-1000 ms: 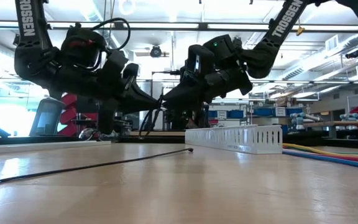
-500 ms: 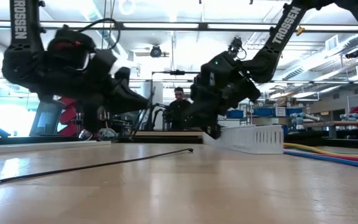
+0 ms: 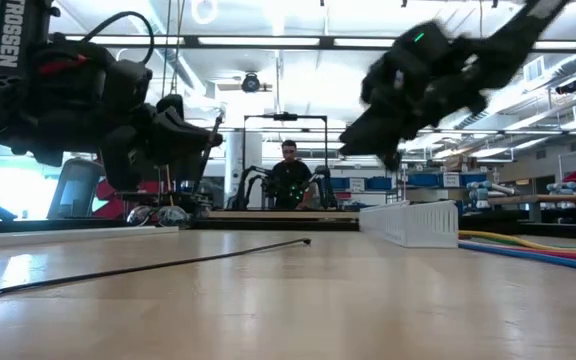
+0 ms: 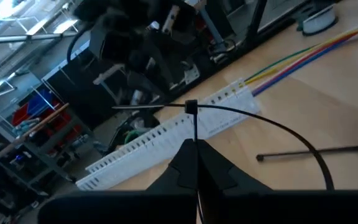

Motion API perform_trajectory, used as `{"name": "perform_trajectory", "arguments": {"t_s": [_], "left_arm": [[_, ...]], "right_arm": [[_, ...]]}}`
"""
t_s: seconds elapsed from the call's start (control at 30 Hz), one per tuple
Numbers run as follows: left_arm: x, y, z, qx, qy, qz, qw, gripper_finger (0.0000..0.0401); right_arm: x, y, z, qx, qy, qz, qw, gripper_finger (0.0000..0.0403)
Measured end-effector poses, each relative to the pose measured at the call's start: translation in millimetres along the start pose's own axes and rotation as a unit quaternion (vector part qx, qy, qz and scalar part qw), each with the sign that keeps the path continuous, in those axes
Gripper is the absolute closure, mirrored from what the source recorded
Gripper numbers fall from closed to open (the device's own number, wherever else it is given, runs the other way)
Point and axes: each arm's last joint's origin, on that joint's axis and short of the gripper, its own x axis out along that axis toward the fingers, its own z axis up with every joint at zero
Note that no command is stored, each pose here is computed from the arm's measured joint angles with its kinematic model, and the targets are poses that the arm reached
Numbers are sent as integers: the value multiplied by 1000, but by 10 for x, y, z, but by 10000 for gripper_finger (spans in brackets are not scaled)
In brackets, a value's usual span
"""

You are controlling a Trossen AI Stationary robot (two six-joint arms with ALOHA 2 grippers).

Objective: Ziptie cables
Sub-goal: Prepare the black zip tie

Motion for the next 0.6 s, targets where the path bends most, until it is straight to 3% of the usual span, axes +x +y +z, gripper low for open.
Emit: {"name": "perform_trajectory", "arguments": {"t_s": [0.1,0.2,0.33,0.6], "left_arm": [[46,9,28,1,-10,2,1000,400],[105,31,60,-9,-24,0,1000,400],[205,75,121,-18,-49,1,999,400],[456,129,181,13,-53,-21,998,400]], "right_arm": [[-86,192,-82,-79,-62,-96,990,304],[-69,298,-78,-131,-137,-139,972,304],[87,312,-18,-145,-194,-129,962,304],[702,115,-5,-103,-135,-56,984,304]]}}
